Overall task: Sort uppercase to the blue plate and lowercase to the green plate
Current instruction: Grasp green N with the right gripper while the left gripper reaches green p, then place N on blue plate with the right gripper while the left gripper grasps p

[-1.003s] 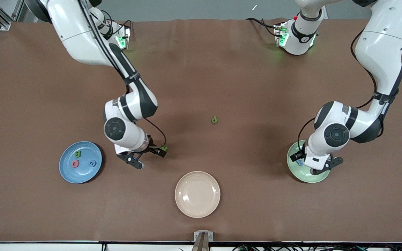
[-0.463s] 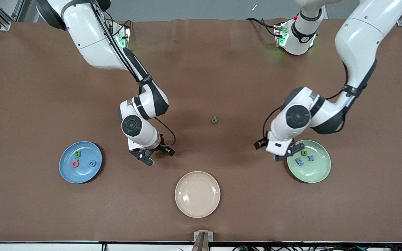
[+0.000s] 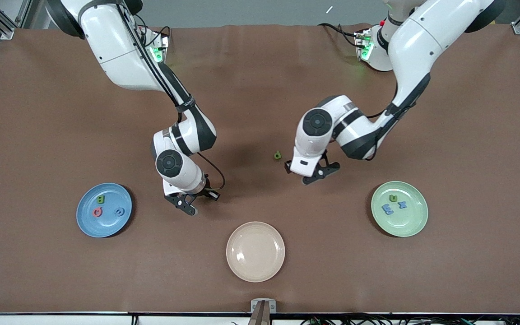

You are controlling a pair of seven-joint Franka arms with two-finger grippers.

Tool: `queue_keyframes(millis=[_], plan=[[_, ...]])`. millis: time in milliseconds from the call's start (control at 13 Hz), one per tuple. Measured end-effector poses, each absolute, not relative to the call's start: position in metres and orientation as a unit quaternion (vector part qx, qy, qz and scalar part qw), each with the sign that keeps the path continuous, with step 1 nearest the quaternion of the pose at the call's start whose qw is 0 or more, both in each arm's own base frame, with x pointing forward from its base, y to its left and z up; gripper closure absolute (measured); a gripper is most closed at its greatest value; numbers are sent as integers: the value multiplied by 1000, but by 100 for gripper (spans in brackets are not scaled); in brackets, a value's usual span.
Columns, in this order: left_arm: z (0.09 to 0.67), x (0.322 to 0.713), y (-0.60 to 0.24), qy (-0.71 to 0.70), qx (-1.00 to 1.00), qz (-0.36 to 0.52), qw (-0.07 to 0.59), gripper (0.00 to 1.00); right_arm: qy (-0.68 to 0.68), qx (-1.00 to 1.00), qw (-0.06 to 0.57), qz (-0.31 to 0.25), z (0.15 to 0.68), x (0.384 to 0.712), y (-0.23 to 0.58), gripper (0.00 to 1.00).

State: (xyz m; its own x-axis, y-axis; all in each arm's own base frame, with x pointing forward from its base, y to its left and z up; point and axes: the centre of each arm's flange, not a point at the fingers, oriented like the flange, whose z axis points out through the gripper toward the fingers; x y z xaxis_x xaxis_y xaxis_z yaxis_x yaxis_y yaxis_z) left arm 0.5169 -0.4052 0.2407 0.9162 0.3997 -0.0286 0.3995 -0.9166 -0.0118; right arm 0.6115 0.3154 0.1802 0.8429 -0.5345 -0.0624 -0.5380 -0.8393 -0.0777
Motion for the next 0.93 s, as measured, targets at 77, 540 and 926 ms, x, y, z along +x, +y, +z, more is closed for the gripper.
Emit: queue_keyframes(millis=[77,540,926], plan=[[237,512,-416,-197,-980,17,-4,21,280,-959,46,19,180,612,315,67],[201,483,-461,-186,-982,23,-2,27,221,-974,26,44,213,654,246,67],[174,471,-483,-188,-982,27,7,34,99,-992,30,68,254,702,85,67]])
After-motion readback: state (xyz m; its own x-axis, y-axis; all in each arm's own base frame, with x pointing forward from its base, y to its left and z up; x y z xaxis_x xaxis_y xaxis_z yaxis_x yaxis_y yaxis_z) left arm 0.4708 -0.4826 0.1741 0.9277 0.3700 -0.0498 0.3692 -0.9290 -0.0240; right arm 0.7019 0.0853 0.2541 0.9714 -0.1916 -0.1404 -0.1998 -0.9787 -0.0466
